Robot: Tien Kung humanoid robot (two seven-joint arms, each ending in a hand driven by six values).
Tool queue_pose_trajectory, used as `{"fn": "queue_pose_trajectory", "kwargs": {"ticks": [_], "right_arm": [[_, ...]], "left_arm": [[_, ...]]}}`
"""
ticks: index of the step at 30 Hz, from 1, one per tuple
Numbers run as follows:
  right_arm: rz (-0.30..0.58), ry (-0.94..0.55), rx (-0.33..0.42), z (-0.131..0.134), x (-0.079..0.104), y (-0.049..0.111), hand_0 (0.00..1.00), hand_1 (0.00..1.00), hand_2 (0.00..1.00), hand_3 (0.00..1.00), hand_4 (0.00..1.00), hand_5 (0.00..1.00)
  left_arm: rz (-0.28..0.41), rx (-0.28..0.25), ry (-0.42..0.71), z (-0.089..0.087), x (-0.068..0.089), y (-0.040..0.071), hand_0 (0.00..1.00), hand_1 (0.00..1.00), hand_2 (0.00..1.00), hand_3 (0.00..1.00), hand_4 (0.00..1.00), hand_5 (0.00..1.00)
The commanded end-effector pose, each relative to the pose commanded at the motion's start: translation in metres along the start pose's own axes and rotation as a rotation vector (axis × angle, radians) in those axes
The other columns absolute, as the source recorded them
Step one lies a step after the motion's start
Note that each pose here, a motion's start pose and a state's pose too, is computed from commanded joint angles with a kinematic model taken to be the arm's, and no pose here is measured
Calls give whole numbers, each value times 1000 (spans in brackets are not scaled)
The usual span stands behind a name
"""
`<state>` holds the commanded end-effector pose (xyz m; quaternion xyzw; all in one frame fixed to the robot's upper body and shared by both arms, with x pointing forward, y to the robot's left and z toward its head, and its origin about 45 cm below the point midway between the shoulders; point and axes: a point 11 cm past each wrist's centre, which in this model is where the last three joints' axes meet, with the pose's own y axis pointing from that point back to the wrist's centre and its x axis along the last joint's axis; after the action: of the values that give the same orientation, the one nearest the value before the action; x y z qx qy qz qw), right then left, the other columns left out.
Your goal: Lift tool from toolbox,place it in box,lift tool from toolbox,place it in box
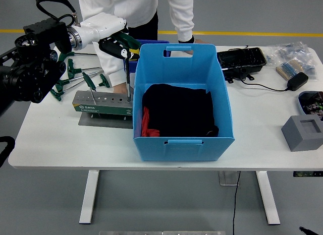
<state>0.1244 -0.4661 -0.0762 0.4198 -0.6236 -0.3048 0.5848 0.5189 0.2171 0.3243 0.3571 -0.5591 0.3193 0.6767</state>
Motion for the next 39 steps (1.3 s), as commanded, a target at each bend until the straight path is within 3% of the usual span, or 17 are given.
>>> {"fn": "queue_pose_trajectory", "kwargs": {"ticks": [6,7,19,27,34,39], "right_arm": [[0,1,1,-1,1,0,619,602,672,544,778,650],[0,1,1,-1,1,0,620,602,672,543,778,650],[0,1,0,0,0,0,619,603,672,543,778,650],[0,5,1,0,1,0,620,603,672,544,778,650],[2,4,5,-2,1,0,620,603,672,544,778,650],[4,1,7,-3,2,0,619,603,672,544,778,649]], "left_arm": [[17,-12,18,4,7,0,131,2,36,41,766,649],[20,-13,20,4,8,0,131,2,36,39,704,667],[59,-49,-1,15,30,0,134,2,37,41,699,653],[115,-103,-13,35,54,-2,135,2,38,43,700,643],[172,-181,-22,65,73,-5,135,2,38,43,688,653],[212,-199,-27,74,89,-6,136,2,39,44,658,662]]}}
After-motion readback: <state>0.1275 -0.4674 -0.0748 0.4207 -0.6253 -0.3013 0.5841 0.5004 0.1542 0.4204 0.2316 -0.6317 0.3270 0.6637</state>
